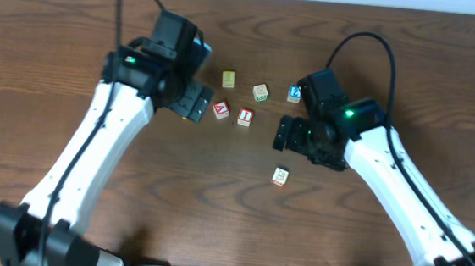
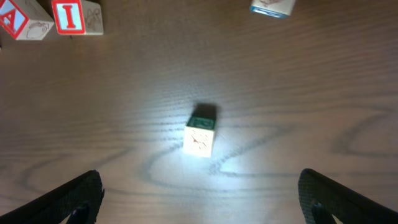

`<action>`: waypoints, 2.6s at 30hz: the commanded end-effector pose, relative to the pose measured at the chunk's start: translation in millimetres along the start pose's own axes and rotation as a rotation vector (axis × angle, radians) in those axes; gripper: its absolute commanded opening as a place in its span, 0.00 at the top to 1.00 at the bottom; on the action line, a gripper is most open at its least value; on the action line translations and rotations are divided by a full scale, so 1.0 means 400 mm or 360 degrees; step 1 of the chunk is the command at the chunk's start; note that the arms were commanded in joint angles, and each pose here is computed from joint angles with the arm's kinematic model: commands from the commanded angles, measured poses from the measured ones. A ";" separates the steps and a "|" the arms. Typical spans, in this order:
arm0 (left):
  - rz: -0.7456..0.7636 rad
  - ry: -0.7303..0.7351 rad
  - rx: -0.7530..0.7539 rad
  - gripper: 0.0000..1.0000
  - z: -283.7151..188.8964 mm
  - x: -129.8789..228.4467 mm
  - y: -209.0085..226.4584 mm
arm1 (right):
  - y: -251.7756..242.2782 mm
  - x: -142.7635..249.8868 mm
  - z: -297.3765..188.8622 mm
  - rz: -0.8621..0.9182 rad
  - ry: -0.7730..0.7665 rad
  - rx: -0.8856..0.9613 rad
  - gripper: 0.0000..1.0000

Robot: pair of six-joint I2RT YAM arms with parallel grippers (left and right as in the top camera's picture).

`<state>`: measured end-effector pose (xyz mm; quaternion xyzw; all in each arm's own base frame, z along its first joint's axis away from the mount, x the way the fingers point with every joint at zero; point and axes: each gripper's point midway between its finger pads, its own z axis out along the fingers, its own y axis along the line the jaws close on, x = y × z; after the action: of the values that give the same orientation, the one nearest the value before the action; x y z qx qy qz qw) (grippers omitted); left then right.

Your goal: Spell out Ai2

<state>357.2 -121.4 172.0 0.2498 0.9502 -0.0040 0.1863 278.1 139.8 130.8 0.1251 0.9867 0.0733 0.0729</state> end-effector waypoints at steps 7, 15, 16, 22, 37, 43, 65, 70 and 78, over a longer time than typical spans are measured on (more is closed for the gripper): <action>0.0591 0.0131 0.0248 0.04 0.240 0.022 -0.058 | -0.054 -0.011 -0.088 -0.0018 -0.0135 0.0012 0.01; 0.0664 0.0109 0.0253 0.01 0.353 0.000 -0.071 | -0.094 0.007 -0.102 -0.0018 -0.0110 0.0091 0.01; 0.0670 0.0104 0.0254 0.00 0.361 -0.003 -0.075 | -0.094 0.007 -0.102 -0.0018 -0.0110 0.0092 0.01; 0.0706 0.0037 0.0356 0.08 0.377 -0.022 -0.131 | -0.095 0.009 -0.102 -0.0017 -0.0105 0.0094 0.01; 0.0731 0.0038 0.0383 0.35 0.390 -0.022 -0.157 | -0.104 0.020 -0.102 -0.0017 -0.0076 0.0116 0.01; 0.0734 0.0002 0.0370 0.34 0.392 -0.036 -0.155 | -0.106 0.023 -0.102 -0.0017 -0.0068 0.0123 0.01; 0.0717 0.0056 0.0388 0.53 0.458 -0.015 -0.160 | -0.109 0.027 -0.102 -0.0023 -0.0058 0.0130 0.01; 0.0657 0.0051 0.0381 0.57 0.459 -0.020 -0.159 | -0.110 0.029 -0.102 -0.0024 -0.0053 0.0133 0.01; 0.0176 0.0087 0.0319 0.60 0.463 -0.029 -0.147 | -0.111 0.029 -0.102 -0.0023 -0.0053 0.0134 0.01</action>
<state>404.9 -199.0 8.6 0.3912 0.9049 -0.0747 0.1499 248.0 98.5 157.7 0.1255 0.9887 0.0322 0.0755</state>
